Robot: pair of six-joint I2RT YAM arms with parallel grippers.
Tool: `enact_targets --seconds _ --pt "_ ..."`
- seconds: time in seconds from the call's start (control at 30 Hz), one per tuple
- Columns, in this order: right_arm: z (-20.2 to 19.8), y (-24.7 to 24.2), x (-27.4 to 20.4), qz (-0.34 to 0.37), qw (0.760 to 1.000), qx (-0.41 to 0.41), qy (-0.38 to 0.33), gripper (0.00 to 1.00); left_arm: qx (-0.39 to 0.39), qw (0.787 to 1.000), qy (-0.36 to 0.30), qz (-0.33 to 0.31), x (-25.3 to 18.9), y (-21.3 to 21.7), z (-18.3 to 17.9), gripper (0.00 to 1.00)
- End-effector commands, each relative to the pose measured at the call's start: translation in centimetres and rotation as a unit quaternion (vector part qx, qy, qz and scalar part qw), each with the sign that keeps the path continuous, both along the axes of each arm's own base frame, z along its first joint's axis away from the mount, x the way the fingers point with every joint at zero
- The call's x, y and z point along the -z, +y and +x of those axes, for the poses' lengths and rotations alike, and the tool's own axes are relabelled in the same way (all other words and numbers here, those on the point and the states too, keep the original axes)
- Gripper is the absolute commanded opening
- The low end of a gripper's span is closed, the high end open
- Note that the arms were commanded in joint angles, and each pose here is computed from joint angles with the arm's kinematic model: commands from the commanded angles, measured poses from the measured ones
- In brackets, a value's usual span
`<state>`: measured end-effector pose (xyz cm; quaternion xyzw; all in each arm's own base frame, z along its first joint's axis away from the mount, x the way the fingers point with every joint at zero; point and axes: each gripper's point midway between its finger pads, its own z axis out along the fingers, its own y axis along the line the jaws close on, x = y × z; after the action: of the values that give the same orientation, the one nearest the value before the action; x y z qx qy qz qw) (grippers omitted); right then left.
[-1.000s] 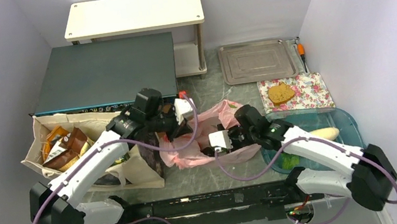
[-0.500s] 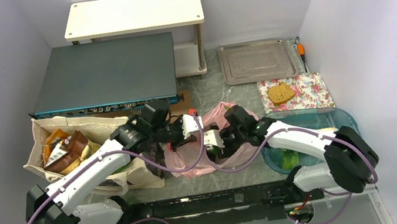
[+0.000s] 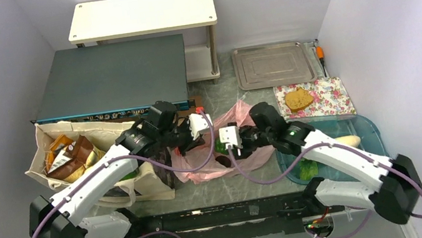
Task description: Untie the knot of the grocery bags and take out the mixed food
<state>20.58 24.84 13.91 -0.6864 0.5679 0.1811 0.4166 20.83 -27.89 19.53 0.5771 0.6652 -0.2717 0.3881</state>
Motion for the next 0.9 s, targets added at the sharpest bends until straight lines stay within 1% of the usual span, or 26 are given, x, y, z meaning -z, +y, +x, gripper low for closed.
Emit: enact_targets --seconds 0.0,0.27,0.47,0.57,0.63,0.7,0.77,0.83,0.87 --pt "-1.6 0.4 -6.5 0.082 0.997 0.009 0.006 0.12 -0.017 0.999 0.014 -0.027 -1.5 -0.6 1.0 0.00" --pt "-3.8 0.0 -13.4 0.165 0.985 0.034 0.037 0.11 -0.037 0.998 0.029 -0.035 -2.0 -0.8 2.0 0.00" --pt "-4.9 -0.3 -21.0 0.261 0.960 0.070 0.067 0.11 -0.039 0.998 0.036 -0.039 -2.2 -0.9 2.2 0.00" --pt "-3.3 -1.7 -23.5 0.274 0.953 0.129 0.035 0.11 -0.035 0.998 0.037 -0.036 -2.4 -1.0 2.2 0.00" --pt "-1.5 -3.9 -24.1 0.272 0.943 0.190 0.016 0.11 -0.033 0.998 0.034 -0.035 -2.6 -1.0 2.2 0.00" --pt "-0.2 -6.9 -23.9 0.271 0.929 0.253 0.010 0.11 -0.030 0.999 0.028 -0.036 -3.0 -1.0 2.3 0.00" --pt "0.2 -9.5 -23.5 0.265 0.916 0.300 0.010 0.11 -0.026 0.999 0.023 -0.035 -3.2 -1.0 2.3 0.00" --pt "0.4 -11.6 -22.1 0.236 0.908 0.347 0.021 0.12 -0.023 0.999 0.021 -0.034 -3.2 -1.0 2.3 0.00" --pt "0.8 -12.9 -21.3 0.220 0.898 0.380 0.023 0.12 -0.022 0.999 0.021 -0.034 -3.2 -1.0 2.3 0.00"
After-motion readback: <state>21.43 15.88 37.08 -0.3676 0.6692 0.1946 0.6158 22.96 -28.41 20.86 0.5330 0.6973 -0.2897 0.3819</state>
